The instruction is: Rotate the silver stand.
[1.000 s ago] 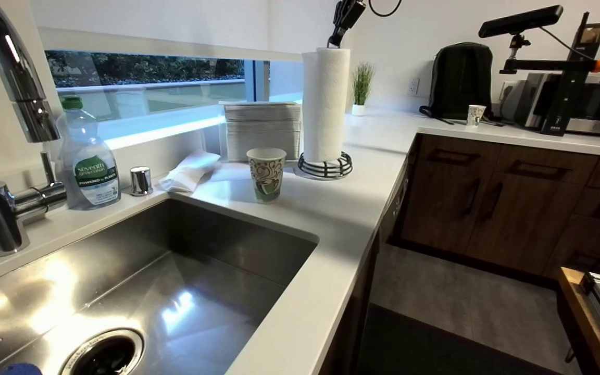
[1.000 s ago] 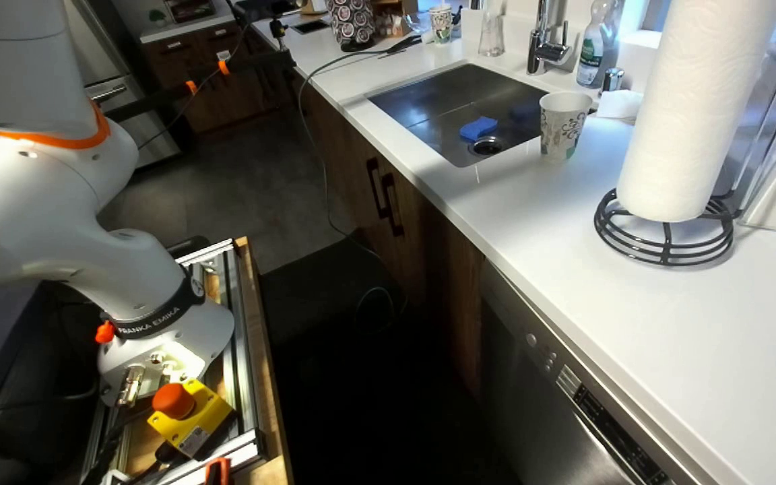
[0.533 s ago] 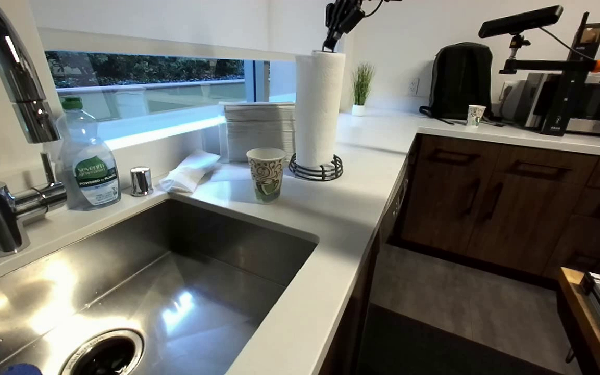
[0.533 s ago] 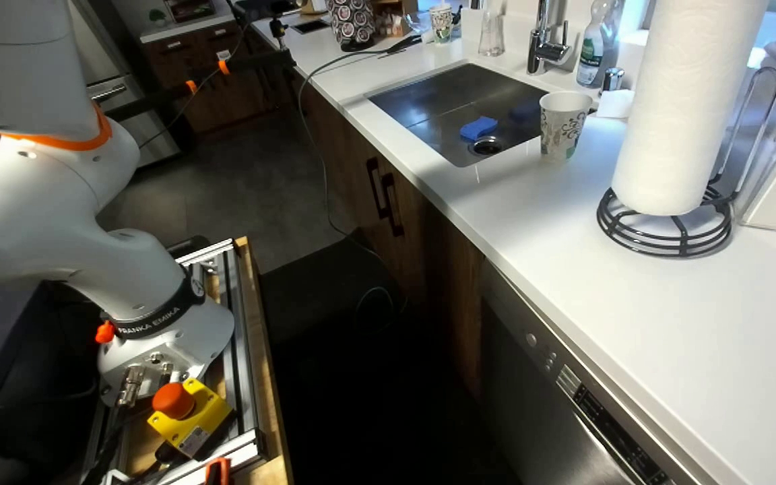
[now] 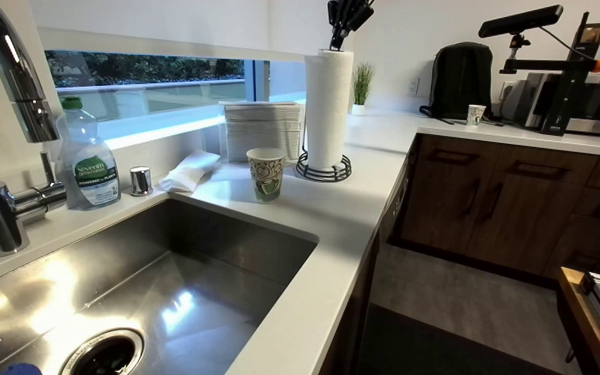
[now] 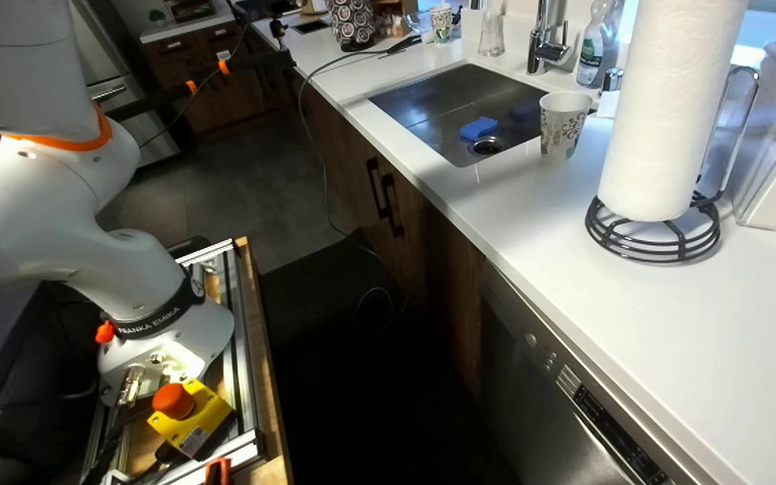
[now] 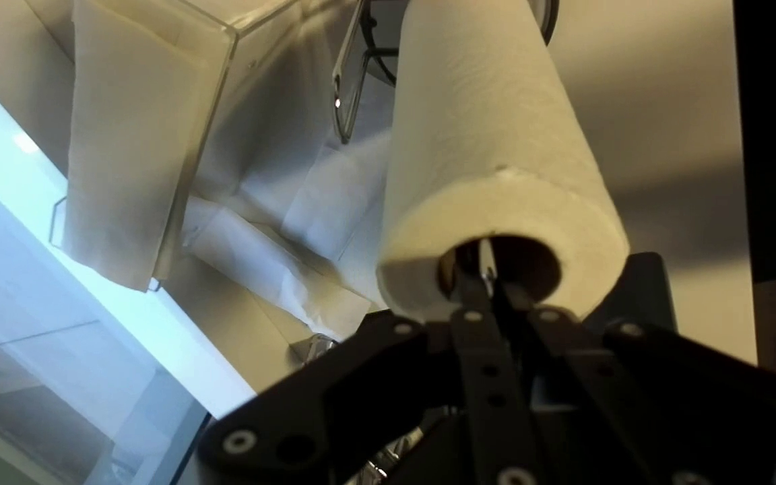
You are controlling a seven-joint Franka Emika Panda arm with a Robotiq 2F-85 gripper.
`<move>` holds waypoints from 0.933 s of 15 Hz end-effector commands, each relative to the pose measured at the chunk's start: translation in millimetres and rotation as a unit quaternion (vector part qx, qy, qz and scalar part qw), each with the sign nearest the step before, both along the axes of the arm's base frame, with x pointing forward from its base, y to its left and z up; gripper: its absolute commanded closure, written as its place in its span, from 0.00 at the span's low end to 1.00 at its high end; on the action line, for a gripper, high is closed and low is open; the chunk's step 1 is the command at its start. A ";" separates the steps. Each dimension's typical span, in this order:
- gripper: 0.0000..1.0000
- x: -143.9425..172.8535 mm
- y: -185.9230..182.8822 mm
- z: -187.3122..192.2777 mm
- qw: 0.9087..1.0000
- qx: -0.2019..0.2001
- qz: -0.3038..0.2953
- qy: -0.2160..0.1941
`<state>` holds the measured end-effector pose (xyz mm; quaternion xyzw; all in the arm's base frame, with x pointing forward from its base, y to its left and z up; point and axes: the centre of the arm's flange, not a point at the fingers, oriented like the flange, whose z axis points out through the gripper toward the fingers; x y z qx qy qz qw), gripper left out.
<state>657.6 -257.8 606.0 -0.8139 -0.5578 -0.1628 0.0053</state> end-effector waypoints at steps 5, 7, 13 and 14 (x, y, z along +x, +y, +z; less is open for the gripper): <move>0.98 19.4 -7.2 12.1 1.000 0.013 0.000 0.017; 0.68 23.1 -9.5 10.8 0.999 0.023 -0.022 0.016; 0.31 20.4 -4.4 26.7 0.997 0.035 -0.075 0.008; 0.23 15.5 -0.5 32.2 0.995 0.040 -0.090 0.011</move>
